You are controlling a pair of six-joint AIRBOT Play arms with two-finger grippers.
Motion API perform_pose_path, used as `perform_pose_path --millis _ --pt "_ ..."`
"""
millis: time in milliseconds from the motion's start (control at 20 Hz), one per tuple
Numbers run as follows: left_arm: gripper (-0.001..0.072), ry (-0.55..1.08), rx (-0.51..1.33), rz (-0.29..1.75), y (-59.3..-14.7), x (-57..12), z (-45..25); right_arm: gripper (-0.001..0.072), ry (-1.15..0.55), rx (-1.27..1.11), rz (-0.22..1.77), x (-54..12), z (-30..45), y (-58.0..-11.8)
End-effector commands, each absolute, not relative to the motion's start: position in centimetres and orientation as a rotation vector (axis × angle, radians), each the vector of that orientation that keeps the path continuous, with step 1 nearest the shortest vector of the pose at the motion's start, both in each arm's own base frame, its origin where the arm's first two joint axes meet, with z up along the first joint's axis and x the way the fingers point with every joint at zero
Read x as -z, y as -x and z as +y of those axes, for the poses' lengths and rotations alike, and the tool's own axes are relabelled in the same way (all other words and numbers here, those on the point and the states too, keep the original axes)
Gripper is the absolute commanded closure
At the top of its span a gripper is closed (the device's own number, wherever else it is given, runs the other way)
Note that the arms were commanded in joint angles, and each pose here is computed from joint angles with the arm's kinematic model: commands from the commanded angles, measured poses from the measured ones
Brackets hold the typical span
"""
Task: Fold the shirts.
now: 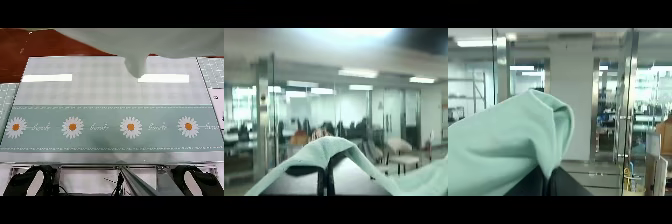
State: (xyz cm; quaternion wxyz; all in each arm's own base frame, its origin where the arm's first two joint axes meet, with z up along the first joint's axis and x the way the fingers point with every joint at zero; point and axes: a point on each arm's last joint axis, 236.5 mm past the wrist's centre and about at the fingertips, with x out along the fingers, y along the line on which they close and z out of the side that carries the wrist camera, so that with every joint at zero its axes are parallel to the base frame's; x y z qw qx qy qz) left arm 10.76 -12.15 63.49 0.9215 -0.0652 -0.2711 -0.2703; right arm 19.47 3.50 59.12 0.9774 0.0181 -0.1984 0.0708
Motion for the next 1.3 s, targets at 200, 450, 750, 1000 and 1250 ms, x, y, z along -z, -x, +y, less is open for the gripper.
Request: perform_pose_path --millis 200,450,750,1000,1250 --pt "0.0682 0.221 0.251 -0.204 -8.1 -56.1 -8.2 0.0694 -0.025 0.071 -0.289 -57.9 0.4 -11.7" --pt "0.0682 0.206 0.197 0.276 -13.2 -44.6 -7.1 0.0694 0.001 0.136 0.236 -46.6 -2.1 -17.4" --pt "0.0682 0.236 0.192 0.711 -21.9 -29.3 -5.1 0.0694 -0.014 -0.034 0.850 -31.7 -1.7 -28.9" --pt "0.0681 0.331 0.133 0.783 -33.0 -20.1 -2.3 0.0694 -0.089 -0.051 0.891 -23.3 -3.7 -43.9" --pt "0.0681 0.371 0.124 0.867 -42.3 -11.5 -1.1 0.0693 -0.321 -0.136 0.986 -13.2 -1.4 -52.0"
